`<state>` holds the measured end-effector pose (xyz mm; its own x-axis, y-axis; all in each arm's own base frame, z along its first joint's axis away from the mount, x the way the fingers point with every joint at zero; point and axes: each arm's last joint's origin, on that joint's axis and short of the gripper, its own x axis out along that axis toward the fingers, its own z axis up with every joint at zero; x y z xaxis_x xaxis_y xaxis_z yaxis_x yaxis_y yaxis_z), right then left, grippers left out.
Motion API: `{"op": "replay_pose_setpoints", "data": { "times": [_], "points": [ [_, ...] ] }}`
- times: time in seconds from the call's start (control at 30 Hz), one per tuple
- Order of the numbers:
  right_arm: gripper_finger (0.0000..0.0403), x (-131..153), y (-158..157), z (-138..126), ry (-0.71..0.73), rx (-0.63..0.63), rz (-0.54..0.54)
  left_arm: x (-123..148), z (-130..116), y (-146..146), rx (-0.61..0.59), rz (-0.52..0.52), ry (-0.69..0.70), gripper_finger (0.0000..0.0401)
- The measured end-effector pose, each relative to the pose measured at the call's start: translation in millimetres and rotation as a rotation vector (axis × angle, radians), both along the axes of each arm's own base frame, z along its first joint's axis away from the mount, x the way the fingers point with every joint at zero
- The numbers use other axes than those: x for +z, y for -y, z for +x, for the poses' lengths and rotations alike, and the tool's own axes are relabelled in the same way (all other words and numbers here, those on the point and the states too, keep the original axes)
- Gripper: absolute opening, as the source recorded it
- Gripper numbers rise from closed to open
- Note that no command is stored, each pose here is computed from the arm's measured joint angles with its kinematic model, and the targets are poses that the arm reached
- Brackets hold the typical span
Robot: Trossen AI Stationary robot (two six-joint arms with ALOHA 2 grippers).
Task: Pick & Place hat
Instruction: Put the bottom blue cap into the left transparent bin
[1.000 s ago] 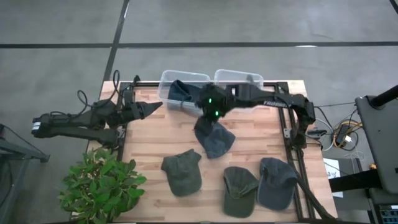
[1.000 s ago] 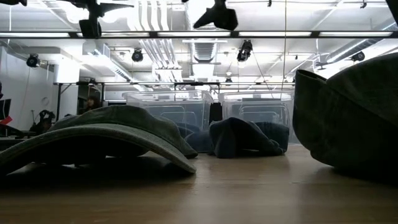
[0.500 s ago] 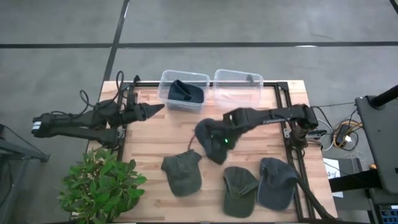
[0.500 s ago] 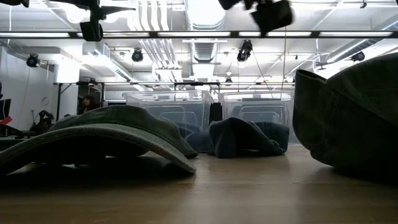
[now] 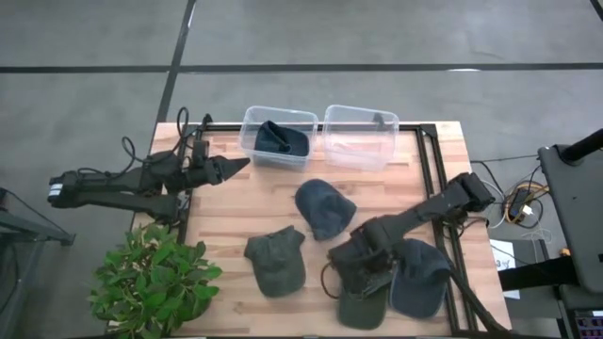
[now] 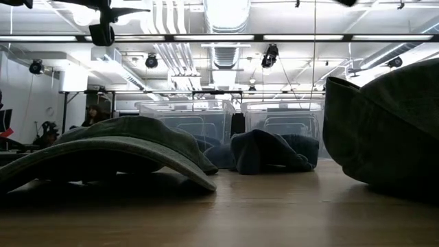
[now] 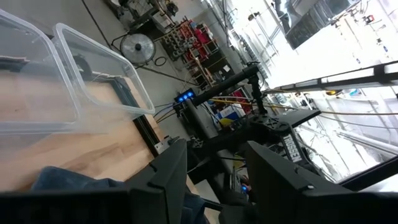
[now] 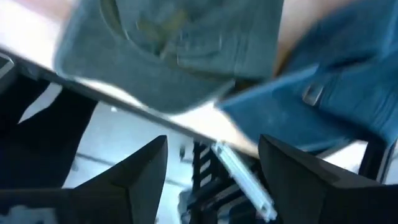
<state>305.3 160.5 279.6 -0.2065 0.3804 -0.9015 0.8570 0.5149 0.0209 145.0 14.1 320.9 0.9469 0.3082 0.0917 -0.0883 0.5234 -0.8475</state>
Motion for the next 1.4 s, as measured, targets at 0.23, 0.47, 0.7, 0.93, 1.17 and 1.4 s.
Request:
{"op": "replay_pose_setpoints", "data": {
  "times": [0.23, 0.47, 0.7, 0.93, 1.17, 1.4],
  "points": [
    [0.0237, -12.5, -30.3, -22.8, -0.040, 0.044, -0.096, -1.7, 2.8, -0.3, 0.005, 0.007, -0.016, 0.0155],
    [0.0237, -50.9, -41.7, -38.8, -0.104, -0.004, -0.164, -2.6, 4.4, -0.4, 0.002, -0.104, 0.013, 0.0155],
    [0.0237, -81.2, -37.6, -42.3, -0.139, -0.122, -0.185, -2.9, 5.0, -0.1, -0.009, -0.107, 0.012, 0.0155],
    [0.0226, -100.5, -31.2, -44.2, -0.191, -0.277, -0.213, -3.1, 5.6, 1.2, -0.058, -0.102, 0.007, 0.0154],
    [0.0204, -103.6, -31.1, -44.5, -0.208, -0.345, -0.223, -3.0, 6.0, 2.9, -0.120, -0.111, 0.007, 0.0154],
    [0.0155, -108.1, -29.0, -48.6, -0.227, -0.302, -0.219, -3.0, 6.2, 3.7, -0.150, -0.115, 0.007, 0.0154]
  ]
}}
